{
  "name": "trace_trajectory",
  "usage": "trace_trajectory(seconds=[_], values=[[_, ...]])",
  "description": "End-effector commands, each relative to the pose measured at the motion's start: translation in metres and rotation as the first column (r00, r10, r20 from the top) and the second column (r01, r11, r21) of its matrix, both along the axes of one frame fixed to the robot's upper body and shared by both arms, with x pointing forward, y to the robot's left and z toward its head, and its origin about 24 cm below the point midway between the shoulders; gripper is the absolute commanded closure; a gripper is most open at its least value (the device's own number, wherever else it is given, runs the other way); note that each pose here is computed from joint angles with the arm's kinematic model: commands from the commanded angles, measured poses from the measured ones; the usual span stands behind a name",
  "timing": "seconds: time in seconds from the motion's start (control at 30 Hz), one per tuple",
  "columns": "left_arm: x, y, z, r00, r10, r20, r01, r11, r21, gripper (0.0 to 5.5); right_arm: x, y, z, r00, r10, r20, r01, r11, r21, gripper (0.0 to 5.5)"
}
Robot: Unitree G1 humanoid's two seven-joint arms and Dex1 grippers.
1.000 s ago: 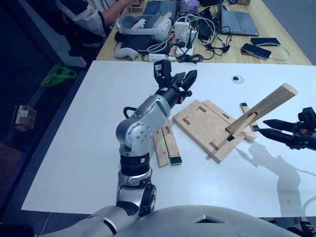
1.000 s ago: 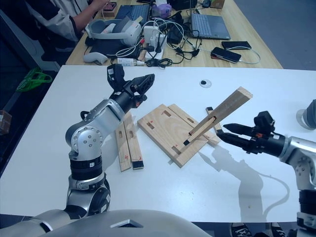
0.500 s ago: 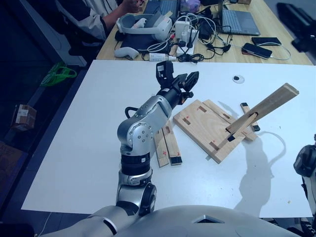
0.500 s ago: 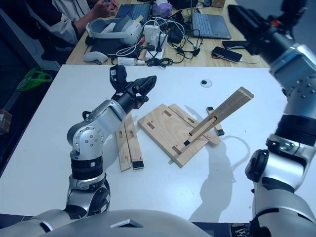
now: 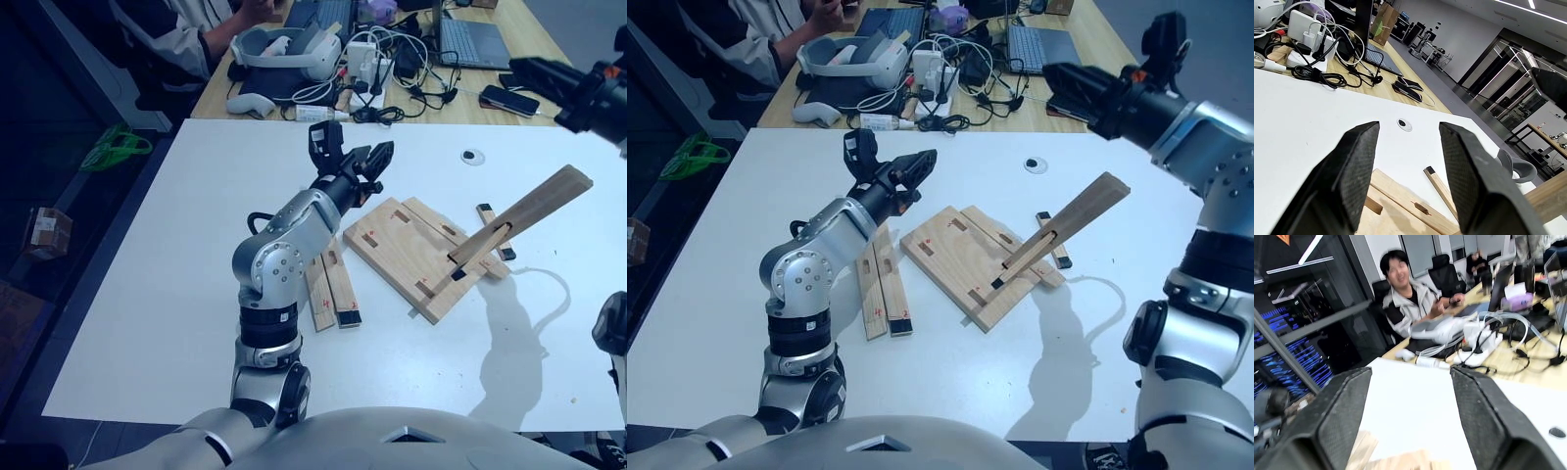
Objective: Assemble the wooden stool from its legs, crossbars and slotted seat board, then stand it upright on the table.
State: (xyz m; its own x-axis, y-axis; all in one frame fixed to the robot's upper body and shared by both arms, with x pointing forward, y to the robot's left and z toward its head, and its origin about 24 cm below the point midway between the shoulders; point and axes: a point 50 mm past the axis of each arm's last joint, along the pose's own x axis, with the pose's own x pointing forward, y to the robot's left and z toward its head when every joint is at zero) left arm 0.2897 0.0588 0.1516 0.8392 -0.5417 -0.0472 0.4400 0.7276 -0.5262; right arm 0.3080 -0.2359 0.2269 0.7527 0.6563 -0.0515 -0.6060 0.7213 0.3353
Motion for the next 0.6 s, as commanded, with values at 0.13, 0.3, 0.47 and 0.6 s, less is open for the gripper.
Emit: trace_trajectory(seconds=[0.13,0.3,0.47,0.6], values=[[0.000,-0.001,-0.001,1.000,0.016,-0.004,-0.016,1.000,0.011,3.24,-0.016,0.014,-0.056,0.985,0.017,-0.173,-0.021,1.000,-0.018,2.51],[0.000,-0.001,-0.001,1.000,0.013,-0.003,-0.013,1.000,0.012,3.24,-0.021,0.028,-0.074,0.975,0.037,-0.217,-0.039,0.999,-0.008,2.51],[0.001,-0.002,0.000,1.000,0.010,0.002,-0.010,1.000,0.010,3.24,-0.016,0.038,-0.070,0.982,0.037,-0.185,-0.039,0.999,-0.007,2.51],[0.001,-0.001,0.000,1.000,0.013,0.002,-0.013,1.000,0.012,3.24,-0.004,0.033,-0.034,0.998,0.012,-0.070,-0.009,0.999,0.046,2.51]])
